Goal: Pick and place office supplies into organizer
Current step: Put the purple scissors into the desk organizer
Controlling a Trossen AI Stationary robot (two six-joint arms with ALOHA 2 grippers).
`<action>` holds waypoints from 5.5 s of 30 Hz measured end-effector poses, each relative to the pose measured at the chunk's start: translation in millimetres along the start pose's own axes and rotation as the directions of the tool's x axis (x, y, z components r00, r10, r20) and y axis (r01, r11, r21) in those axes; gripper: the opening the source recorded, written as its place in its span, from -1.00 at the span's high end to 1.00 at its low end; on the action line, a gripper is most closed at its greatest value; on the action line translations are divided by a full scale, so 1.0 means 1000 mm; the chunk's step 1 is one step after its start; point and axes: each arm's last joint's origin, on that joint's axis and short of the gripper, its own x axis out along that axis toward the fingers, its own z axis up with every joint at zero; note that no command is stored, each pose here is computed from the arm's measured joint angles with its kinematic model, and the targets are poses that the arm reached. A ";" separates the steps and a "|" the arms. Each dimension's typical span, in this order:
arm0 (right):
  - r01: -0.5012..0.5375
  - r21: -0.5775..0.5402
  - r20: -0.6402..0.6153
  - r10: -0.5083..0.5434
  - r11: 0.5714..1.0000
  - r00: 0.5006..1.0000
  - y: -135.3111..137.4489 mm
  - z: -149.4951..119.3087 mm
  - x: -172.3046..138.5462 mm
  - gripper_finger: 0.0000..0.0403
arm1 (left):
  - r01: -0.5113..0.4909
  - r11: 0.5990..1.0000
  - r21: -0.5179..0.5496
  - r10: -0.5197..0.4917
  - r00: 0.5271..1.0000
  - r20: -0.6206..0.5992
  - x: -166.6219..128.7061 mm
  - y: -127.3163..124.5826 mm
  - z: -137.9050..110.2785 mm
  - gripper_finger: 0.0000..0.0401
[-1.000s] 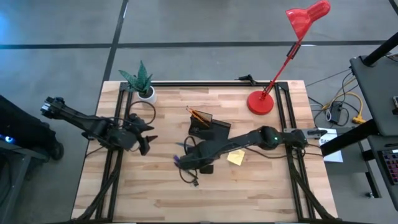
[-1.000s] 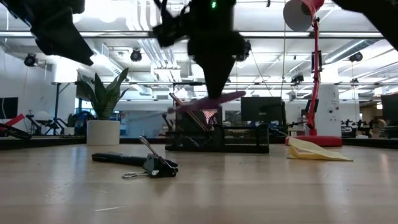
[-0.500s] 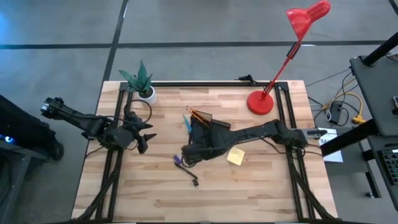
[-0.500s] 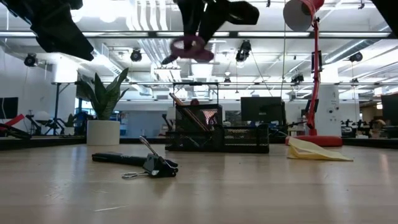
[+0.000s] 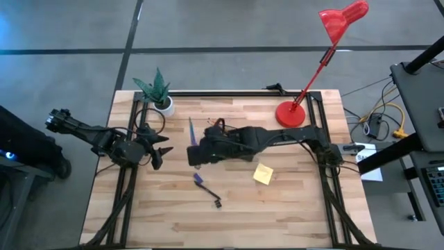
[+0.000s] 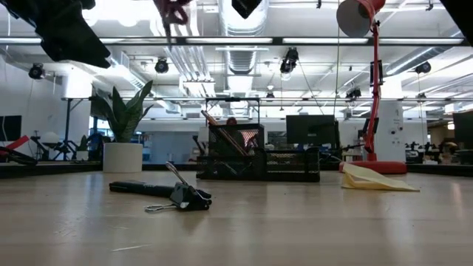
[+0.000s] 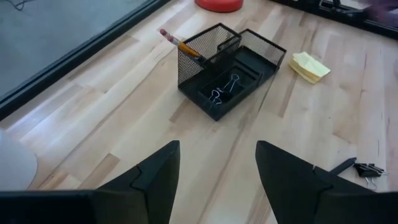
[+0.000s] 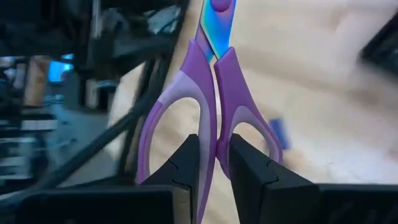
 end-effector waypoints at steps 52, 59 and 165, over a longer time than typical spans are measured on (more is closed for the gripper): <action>-0.771 0.387 0.800 0.232 0.506 0.554 -0.045 -0.061 0.057 0.73 | -0.100 0.993 -0.070 0.095 0.994 -0.061 -0.020 0.038 -0.020 0.02; -0.891 0.287 0.928 0.127 0.352 0.349 -0.077 -0.070 0.066 0.73 | -0.115 0.992 -0.047 0.111 0.990 -0.083 -0.027 0.043 -0.020 0.02; -0.991 0.135 0.966 -0.222 -0.014 0.135 -0.140 0.013 0.147 0.36 | -0.207 0.967 0.148 0.254 0.825 -0.505 -0.006 0.015 -0.021 0.02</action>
